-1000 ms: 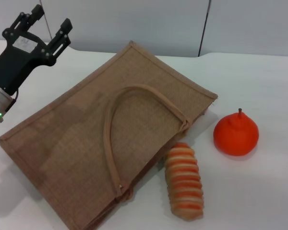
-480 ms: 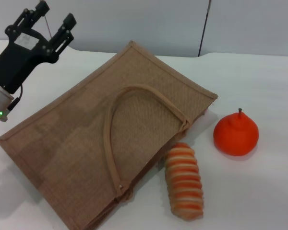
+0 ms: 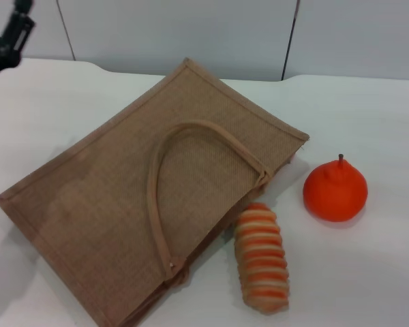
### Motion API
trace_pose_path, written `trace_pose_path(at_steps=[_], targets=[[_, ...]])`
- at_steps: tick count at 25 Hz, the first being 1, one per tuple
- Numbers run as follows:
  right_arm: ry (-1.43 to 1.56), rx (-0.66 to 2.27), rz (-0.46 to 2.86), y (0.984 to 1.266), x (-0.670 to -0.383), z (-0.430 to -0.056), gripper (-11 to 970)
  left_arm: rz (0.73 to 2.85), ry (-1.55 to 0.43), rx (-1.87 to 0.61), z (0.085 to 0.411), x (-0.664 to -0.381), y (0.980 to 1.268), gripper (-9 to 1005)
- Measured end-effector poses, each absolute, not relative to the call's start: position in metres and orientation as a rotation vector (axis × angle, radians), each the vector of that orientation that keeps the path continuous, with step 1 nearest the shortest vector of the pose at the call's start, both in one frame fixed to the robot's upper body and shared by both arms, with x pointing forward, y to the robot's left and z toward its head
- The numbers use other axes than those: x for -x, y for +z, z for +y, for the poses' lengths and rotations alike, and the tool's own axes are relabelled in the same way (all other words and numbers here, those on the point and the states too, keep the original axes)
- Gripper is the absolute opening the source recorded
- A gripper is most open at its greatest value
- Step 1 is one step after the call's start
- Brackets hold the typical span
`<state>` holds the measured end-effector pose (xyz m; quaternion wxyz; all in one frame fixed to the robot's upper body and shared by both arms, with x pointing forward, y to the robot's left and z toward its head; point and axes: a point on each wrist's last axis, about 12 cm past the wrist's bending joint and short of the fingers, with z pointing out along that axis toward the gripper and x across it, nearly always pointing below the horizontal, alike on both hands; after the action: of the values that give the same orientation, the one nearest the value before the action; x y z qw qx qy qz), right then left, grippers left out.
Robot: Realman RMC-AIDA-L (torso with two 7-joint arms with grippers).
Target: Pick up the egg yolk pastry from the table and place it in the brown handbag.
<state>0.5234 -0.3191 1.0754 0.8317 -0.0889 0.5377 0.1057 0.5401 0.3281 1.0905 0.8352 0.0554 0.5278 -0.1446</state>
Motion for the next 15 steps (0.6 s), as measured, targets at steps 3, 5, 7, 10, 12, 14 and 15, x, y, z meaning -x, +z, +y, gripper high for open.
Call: trace_pose_path(at_steps=[3, 5, 7, 10, 12, 14, 15], targets=[[0.215, 0.176, 1.142, 1.075, -0.523, -0.321, 883, 1.111, -0.3, -0.081, 0.33, -0.538, 1.089, 707], [0.211, 0.17, 1.142, 1.075, -0.523, -0.322, 883, 1.11, -0.298, -0.08, 0.33, -0.537, 1.089, 707], [0.205, 0.165, 1.144, 1.075, -0.522, -0.324, 882, 1.11, -0.299, -0.079, 0.33, -0.537, 1.089, 707], [0.199, 0.158, 1.156, 1.073, -0.523, -0.325, 882, 1.113, -0.299, -0.075, 0.33, -0.538, 1.089, 707], [0.187, 0.137, 1.172, 1.072, -0.524, -0.327, 882, 1.118, -0.296, -0.069, 0.331, -0.538, 1.088, 707], [0.174, 0.117, 1.179, 1.071, -0.525, -0.33, 882, 1.119, -0.294, -0.065, 0.331, -0.538, 1.088, 707], [0.171, 0.112, 1.179, 1.071, -0.525, -0.33, 881, 1.118, -0.293, -0.064, 0.331, -0.538, 1.088, 707]])
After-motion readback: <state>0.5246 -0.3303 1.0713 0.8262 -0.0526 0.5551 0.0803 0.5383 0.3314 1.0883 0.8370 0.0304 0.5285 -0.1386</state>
